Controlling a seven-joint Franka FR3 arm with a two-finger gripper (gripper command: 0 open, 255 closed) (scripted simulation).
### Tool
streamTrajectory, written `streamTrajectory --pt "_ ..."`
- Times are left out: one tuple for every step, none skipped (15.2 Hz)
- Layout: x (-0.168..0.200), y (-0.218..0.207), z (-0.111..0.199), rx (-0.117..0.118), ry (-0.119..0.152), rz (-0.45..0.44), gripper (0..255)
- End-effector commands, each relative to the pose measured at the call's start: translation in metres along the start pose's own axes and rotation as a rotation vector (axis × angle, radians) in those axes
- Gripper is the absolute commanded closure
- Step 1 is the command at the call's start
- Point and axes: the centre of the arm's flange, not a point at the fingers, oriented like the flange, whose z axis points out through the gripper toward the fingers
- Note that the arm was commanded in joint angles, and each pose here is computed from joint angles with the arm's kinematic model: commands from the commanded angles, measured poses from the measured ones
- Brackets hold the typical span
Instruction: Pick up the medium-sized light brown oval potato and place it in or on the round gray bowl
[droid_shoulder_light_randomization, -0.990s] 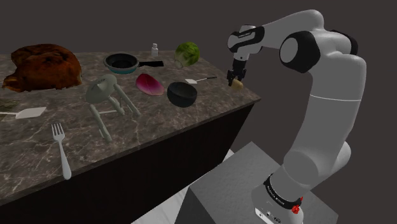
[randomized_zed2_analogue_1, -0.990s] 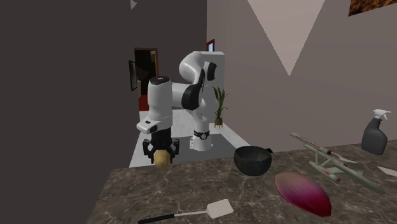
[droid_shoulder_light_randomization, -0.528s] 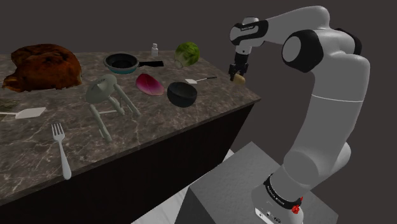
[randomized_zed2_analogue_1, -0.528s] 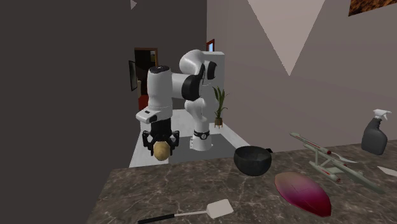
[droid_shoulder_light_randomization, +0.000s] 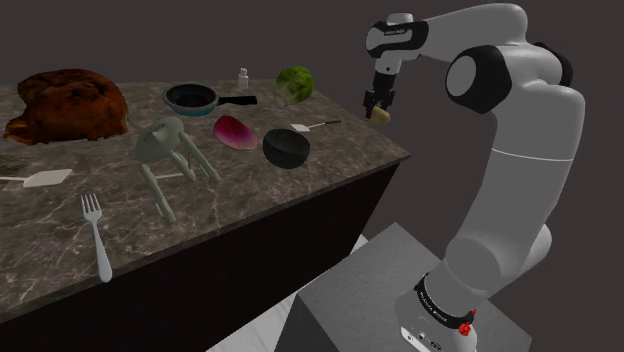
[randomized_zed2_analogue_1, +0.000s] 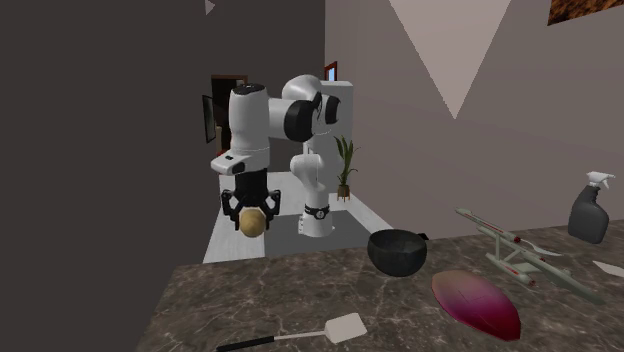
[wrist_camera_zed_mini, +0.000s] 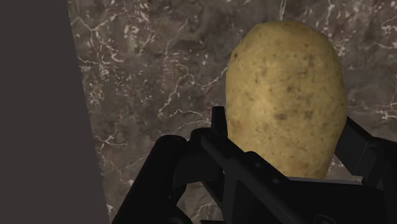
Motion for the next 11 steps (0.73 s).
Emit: streamTrajectory --pt "-0.003 -0.001 -0.012 0.0 0.0 0.0 255" --pt "-0.004 -0.001 -0.017 0.0 0.0 0.0 255" --pt "-0.005 -0.001 -0.022 0.0 0.0 0.0 255" --pt "-0.005 -0.001 -0.028 0.0 0.0 0.0 255" --pt "-0.006 0.0 -0.033 0.0 0.0 0.0 255" --pt "-0.007 0.0 -0.038 0.0 0.0 0.0 255" --pt "-0.007 0.0 -0.041 0.0 0.0 0.0 255" --pt "-0.007 -0.013 -0.041 0.0 0.0 0.0 255" --pt "-0.007 -0.027 -0.042 0.0 0.0 0.0 255" --pt "-0.007 -0.04 -0.042 0.0 0.0 0.0 255" --pt "-0.007 -0.053 -0.043 0.0 0.0 0.0 255"
